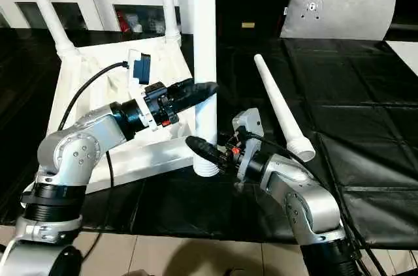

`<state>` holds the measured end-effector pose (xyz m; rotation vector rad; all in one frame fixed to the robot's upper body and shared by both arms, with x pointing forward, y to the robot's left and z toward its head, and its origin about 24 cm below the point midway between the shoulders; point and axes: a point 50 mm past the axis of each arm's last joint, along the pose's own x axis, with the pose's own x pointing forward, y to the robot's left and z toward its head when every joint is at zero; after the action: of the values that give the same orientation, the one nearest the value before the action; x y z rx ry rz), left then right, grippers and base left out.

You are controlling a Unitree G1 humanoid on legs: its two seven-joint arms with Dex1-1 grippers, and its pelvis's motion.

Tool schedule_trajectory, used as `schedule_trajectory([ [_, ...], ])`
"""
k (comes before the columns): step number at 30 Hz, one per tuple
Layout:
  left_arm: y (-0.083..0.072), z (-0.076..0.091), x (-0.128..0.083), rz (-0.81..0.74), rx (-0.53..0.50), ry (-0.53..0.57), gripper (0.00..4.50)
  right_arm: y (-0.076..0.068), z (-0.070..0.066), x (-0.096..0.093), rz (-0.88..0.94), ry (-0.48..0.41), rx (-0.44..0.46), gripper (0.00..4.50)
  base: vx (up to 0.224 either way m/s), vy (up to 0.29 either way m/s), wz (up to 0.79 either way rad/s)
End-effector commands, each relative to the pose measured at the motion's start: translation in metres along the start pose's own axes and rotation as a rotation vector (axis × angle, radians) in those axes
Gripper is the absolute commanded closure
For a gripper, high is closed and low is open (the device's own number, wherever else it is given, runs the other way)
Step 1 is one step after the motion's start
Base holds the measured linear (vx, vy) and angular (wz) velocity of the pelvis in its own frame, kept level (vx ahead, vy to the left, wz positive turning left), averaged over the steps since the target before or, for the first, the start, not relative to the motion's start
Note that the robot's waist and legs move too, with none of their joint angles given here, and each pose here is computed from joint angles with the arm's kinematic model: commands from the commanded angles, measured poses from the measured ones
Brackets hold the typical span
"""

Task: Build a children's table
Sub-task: Insert table leg to table base

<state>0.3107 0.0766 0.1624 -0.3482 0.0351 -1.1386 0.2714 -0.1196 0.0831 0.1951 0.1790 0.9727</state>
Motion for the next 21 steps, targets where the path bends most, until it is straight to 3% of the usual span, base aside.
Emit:
schedule_trajectory([
  [1,-0.005,0.004,-0.001,-0.031,0.132,0.018,2.66,-0.002,0.006,0.002,-0.009,-0.015,-0.035,2.61,0.0,0.0,0.0],
  [5,-0.013,0.007,-0.002,-0.092,0.174,0.013,2.68,-0.004,0.006,0.004,-0.025,-0.014,-0.038,2.61,0.0,0.0,0.0],
  [11,-0.011,0.009,-0.002,-0.063,0.095,-0.017,2.68,-0.004,0.008,0.006,-0.025,-0.017,-0.044,2.61,0.0,0.0,0.0],
  [14,-0.005,0.008,-0.002,-0.013,0.008,-0.035,2.68,-0.004,0.009,0.006,-0.027,-0.014,-0.051,2.61,0.0,0.0,0.0],
  [18,0.014,0.01,-0.002,0.168,-0.179,-0.092,2.68,-0.008,0.012,0.006,-0.046,-0.014,-0.059,2.61,0.0,0.0,0.0],
  [21,0.018,0.011,-0.003,0.199,-0.201,-0.11,2.68,-0.008,0.013,0.006,-0.053,-0.01,-0.062,2.61,0.0,0.0,0.0],
])
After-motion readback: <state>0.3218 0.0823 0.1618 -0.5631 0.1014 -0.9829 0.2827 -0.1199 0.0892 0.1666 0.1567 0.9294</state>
